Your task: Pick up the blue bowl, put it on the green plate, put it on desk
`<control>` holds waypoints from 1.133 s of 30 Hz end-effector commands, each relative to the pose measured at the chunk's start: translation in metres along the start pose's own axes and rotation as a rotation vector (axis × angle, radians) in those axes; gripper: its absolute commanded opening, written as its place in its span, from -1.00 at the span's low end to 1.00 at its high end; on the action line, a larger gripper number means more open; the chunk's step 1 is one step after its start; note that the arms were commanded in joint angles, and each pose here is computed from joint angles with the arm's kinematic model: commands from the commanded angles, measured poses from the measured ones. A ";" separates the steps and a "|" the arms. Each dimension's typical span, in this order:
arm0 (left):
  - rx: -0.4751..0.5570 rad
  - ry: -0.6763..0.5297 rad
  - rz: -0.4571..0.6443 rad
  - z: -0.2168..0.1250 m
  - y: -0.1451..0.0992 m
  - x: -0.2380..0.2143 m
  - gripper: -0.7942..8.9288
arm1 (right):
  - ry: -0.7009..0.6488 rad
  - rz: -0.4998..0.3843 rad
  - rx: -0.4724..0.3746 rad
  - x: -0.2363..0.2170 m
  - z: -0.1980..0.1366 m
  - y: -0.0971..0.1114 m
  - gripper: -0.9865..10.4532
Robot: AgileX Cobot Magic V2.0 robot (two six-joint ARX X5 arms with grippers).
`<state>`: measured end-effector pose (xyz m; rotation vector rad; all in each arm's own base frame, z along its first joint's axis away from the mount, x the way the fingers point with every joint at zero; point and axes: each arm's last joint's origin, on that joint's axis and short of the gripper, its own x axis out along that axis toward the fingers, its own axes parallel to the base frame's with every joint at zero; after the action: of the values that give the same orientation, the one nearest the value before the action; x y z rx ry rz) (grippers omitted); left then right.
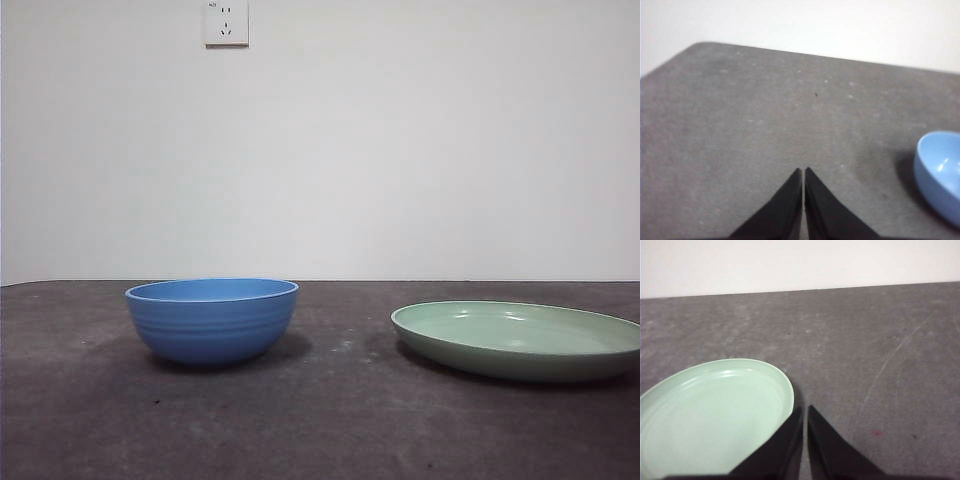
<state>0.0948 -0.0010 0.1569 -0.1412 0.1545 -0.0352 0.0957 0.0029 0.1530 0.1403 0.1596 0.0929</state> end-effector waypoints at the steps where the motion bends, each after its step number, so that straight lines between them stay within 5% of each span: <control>1: -0.141 0.025 0.007 -0.007 0.001 0.002 -0.82 | -0.003 -0.001 0.062 0.000 -0.001 0.000 -0.81; 9: -0.276 0.018 0.006 -0.004 0.001 0.001 -0.82 | -0.001 0.030 0.131 0.000 0.000 0.001 -0.81; 18: -0.316 -0.022 -0.018 0.024 -0.004 -0.011 -0.82 | -0.084 0.047 0.165 -0.010 0.029 0.006 -0.81; 27: -0.283 -0.023 -0.056 0.072 -0.013 -0.027 -0.82 | -0.161 0.065 0.152 -0.032 0.079 0.015 -0.81; 34: -0.168 0.112 -0.152 0.109 -0.021 -0.027 -0.82 | -0.053 0.121 0.106 -0.036 0.118 0.023 -0.81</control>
<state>0.0839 -0.0057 0.2643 -0.3753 0.2608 -0.1662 0.0769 0.0057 0.2712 0.2861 0.0927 0.1886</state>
